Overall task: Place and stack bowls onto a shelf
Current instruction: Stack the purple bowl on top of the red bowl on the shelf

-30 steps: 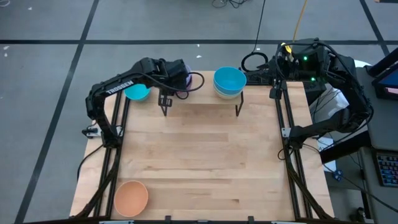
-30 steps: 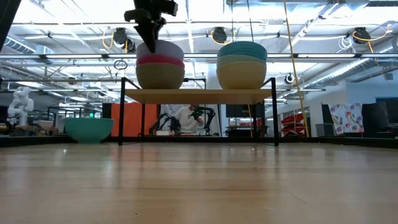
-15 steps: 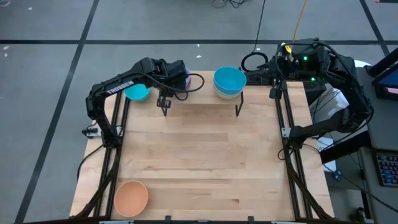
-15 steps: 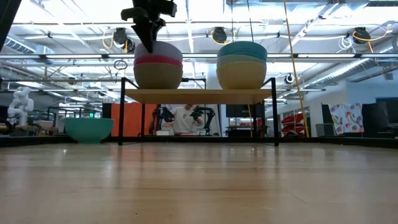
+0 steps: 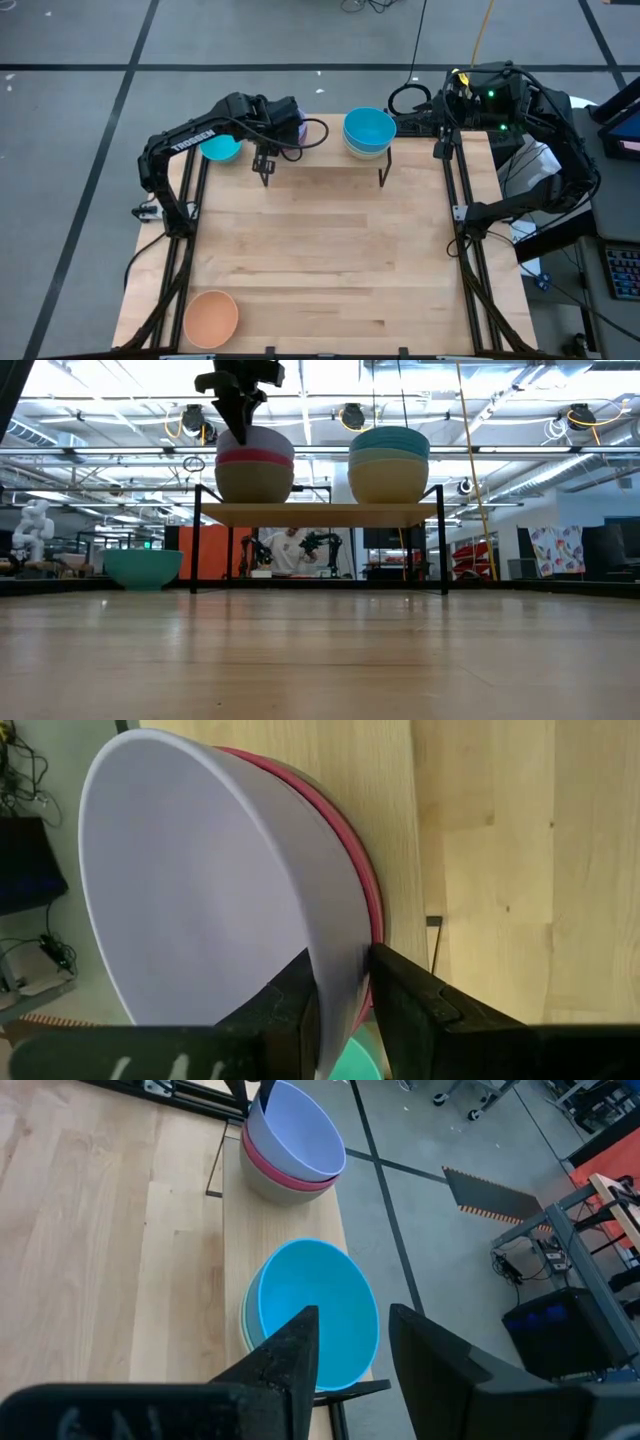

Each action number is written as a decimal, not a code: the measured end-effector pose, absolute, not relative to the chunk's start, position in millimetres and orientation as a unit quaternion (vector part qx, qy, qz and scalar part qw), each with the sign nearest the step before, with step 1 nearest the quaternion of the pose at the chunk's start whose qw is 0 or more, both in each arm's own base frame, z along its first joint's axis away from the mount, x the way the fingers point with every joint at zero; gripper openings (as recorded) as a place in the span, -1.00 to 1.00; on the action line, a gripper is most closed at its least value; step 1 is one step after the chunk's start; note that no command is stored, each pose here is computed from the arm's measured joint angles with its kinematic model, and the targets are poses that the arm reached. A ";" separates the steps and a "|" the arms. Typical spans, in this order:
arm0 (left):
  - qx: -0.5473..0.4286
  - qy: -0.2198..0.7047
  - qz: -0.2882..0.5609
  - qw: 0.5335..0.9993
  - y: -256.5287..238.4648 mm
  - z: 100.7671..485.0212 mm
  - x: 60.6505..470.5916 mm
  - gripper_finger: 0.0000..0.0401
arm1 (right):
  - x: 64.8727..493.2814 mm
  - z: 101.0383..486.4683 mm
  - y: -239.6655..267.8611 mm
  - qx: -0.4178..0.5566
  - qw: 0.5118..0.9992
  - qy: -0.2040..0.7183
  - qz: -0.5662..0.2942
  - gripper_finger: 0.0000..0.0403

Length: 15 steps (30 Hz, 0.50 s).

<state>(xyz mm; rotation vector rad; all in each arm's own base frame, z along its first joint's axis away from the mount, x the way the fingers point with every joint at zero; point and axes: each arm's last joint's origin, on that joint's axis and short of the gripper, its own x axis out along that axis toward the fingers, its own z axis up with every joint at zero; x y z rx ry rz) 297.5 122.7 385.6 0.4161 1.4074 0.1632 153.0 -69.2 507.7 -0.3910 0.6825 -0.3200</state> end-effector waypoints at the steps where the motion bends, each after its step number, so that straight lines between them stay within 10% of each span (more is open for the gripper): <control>1: 0.190 0.641 0.074 0.740 122.7 385.6 297.5 -0.56 | 153.0 507.7 -69.2 -0.190 0.911 0.331 -0.155 -0.41; 15: 0.180 0.640 0.079 0.743 122.5 385.5 297.7 -0.83 | 153.0 507.6 -69.2 -0.190 0.911 0.331 -0.155 -0.41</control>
